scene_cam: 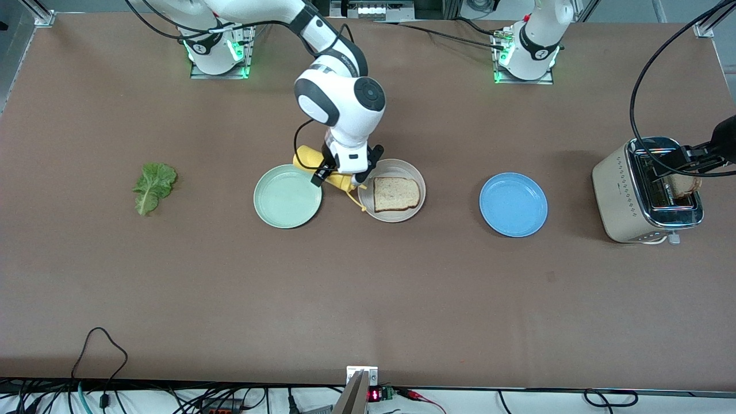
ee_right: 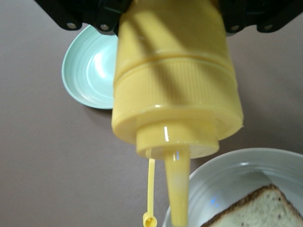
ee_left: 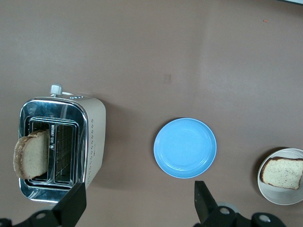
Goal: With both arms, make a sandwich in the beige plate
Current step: 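Carry the squeeze bottle with the right gripper over the bread, then tilt the squeeze bottle over the bread with the right gripper, then carry the squeeze bottle with the right gripper past the green plate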
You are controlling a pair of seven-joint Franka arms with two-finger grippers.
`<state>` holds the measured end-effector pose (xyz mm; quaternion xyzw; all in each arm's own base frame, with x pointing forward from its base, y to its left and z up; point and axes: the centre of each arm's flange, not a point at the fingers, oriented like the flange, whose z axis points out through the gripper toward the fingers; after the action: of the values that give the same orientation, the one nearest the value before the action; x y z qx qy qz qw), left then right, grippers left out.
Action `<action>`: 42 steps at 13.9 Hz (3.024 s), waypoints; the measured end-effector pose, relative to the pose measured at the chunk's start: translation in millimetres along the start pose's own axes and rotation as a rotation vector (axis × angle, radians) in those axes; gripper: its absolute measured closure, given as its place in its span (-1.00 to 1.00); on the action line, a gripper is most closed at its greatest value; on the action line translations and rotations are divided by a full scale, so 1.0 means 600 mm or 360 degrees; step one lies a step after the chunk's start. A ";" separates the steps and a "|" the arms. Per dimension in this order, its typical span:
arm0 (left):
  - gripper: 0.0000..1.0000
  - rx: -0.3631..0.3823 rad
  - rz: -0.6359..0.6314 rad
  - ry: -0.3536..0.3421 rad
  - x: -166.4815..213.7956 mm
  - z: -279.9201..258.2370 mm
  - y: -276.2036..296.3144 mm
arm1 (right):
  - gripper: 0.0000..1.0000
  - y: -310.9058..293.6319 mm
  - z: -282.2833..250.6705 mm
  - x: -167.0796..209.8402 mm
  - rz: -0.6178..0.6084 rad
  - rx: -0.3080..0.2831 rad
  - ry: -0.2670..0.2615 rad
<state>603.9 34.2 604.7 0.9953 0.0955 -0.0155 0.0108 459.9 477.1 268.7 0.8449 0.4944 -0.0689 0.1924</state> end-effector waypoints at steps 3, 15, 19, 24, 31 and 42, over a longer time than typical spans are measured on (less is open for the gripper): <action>-1.00 -0.0014 -0.0005 -0.0002 0.000 0.000 -0.002 | -0.02 0.002 -0.002 0.017 0.0011 -0.0030 -0.0046; -1.00 -0.0041 -0.0034 -0.0006 0.003 0.000 -0.021 | -0.02 -0.116 0.013 0.058 -0.0100 -0.0202 -0.0105; -1.00 0.0009 0.0022 -0.0001 -0.001 0.001 0.009 | -0.02 -0.083 0.034 0.066 -0.0054 -0.0231 -0.0129; -1.00 0.0010 0.0020 -0.0001 -0.001 0.001 0.007 | -0.02 -0.068 0.022 0.070 -0.0025 -0.0239 -0.0111; -1.00 0.0010 0.0014 0.0000 0.000 0.001 0.004 | -0.02 -0.060 0.005 0.075 0.0010 -0.0196 -0.0079; -1.00 0.0010 0.0012 -0.0001 0.000 0.001 0.003 | -0.02 0.066 -0.045 0.053 0.0261 -0.0028 -0.0035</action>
<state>604.2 32.4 604.1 0.9956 0.0915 -0.0160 0.0078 507.8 496.0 293.9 0.8800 0.4221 -0.0579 0.2102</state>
